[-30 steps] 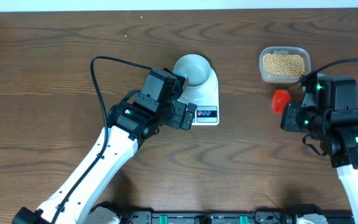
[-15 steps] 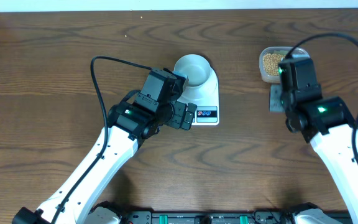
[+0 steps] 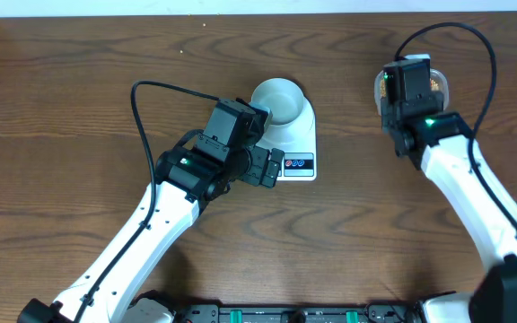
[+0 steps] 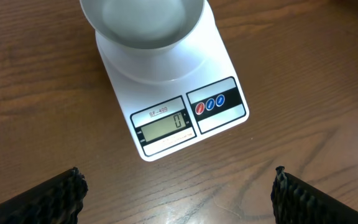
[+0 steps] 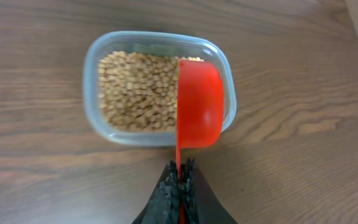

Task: Scoop item into bowl and weigh 50g on scale
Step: 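Move the red scoop with the right gripper over the chickpea tub, then dip the red scoop into the chickpeas with the right gripper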

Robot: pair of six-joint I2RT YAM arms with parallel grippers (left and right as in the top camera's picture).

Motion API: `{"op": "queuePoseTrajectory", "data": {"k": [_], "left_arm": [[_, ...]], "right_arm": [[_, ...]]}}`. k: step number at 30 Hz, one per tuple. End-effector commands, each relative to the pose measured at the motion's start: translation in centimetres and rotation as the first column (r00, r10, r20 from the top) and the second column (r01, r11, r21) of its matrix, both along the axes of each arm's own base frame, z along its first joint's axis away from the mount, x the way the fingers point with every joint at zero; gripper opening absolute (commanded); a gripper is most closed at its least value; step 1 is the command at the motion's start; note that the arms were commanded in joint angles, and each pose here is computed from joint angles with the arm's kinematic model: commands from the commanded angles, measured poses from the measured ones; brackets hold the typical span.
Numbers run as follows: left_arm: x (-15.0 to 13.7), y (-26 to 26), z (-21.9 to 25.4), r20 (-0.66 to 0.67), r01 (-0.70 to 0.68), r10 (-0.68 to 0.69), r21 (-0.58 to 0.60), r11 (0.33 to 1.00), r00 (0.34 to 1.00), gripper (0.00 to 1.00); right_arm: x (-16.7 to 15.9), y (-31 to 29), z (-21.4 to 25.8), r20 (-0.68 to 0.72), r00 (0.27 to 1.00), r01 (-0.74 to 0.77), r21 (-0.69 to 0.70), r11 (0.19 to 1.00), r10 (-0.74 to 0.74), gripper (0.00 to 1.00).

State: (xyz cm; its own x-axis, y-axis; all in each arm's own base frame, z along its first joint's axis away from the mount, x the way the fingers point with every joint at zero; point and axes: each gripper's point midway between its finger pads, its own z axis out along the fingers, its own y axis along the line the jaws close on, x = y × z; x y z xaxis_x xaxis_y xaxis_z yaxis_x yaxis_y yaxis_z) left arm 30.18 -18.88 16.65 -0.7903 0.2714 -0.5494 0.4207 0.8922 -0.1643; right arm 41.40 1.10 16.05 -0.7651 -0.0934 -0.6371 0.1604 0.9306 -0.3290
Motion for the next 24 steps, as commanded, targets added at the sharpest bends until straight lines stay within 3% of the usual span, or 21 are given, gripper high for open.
{"op": "queuePoseTrajectory", "data": {"k": [1, 5, 15, 24], "left_arm": [[-0.1, 0.1, -0.6, -0.015, -0.003, 0.004, 0.013, 1.0, 1.0, 0.97], [-0.2, 0.1, -0.6, -0.015, -0.003, 0.003, 0.012, 1.0, 1.0, 0.97], [-0.1, 0.1, -0.6, -0.015, -0.003, 0.004, 0.013, 1.0, 1.0, 0.97], [-0.1, 0.1, -0.6, -0.015, -0.003, 0.004, 0.013, 1.0, 1.0, 0.97]], "right_arm": [[1.1, -1.5, 0.5, 0.023, 0.999, 0.027, -0.039, 0.999, -0.026, 0.01], [2.1, -1.6, 0.0, 0.035, 0.999, 0.004, 0.009, 1.0, -0.004, 0.01], [2.4, -3.2, -1.6, 0.014, 1.0, -0.003, 0.285, 0.959, -0.001, 0.01], [2.1, -3.7, -5.0, -0.069, 0.997, 0.062, 0.305, 0.95, -0.043, 0.01]]}}
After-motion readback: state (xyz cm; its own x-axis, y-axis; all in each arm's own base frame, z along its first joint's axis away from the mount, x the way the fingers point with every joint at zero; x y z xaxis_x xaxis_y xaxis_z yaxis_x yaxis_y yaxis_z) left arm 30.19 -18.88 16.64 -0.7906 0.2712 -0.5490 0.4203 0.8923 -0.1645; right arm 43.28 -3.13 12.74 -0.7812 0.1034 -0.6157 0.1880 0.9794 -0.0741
